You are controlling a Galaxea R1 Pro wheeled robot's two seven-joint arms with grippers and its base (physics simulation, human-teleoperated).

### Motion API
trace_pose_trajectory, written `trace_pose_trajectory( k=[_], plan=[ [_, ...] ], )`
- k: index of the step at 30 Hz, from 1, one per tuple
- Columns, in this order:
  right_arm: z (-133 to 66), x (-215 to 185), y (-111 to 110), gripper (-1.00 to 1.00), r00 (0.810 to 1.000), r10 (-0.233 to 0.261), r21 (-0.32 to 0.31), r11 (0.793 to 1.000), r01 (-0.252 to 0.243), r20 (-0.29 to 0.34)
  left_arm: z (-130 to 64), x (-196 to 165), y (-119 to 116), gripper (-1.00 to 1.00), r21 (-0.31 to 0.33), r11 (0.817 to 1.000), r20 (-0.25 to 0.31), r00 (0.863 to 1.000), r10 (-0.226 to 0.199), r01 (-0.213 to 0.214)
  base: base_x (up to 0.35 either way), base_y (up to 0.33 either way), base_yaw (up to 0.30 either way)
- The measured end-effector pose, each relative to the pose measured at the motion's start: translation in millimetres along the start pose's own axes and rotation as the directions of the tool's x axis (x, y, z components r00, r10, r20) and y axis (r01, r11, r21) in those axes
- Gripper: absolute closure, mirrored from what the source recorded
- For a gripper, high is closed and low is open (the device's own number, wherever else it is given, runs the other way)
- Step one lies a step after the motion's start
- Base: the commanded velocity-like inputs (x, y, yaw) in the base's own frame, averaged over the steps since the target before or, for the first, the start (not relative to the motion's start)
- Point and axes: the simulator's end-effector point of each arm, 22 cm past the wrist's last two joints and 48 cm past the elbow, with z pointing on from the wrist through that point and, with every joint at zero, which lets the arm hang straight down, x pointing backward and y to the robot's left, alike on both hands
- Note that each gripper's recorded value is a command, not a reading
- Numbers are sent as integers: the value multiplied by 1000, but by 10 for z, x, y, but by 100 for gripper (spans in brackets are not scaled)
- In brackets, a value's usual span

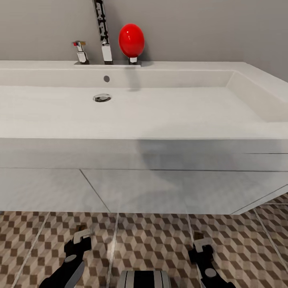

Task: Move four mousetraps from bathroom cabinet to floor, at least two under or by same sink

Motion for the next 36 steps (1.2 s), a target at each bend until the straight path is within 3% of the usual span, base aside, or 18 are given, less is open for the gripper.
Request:
trace_pose_trajectory(
  k=[3, 9, 28, 36],
  plan=[
    [-4, -85, 8, 100, 999, 6, -2, 1000, -6, 41, -1, -38, -9, 100, 4, 1000, 21, 1000, -7, 7, 0, 0, 0],
    [-7, -128, 14, 100, 998, 11, -3, 1000, -11, 60, -10, -48, -60, 100, 17, 1000, 31, 1000, 3, -4, 0, 0, 0],
    [-6, -137, -3, 100, 998, 11, 1, 1000, -11, 63, -11, -34, -55, 100, 15, 1000, 26, 1000, 10, -11, 0, 0, 0],
    [38, 35, 42, 100, 999, 7, -6, 1000, -7, 31, 49, 138, -37, 100, 5, 1000, -5, 1000, 22, -22, 0, 0, 0]
  ],
)
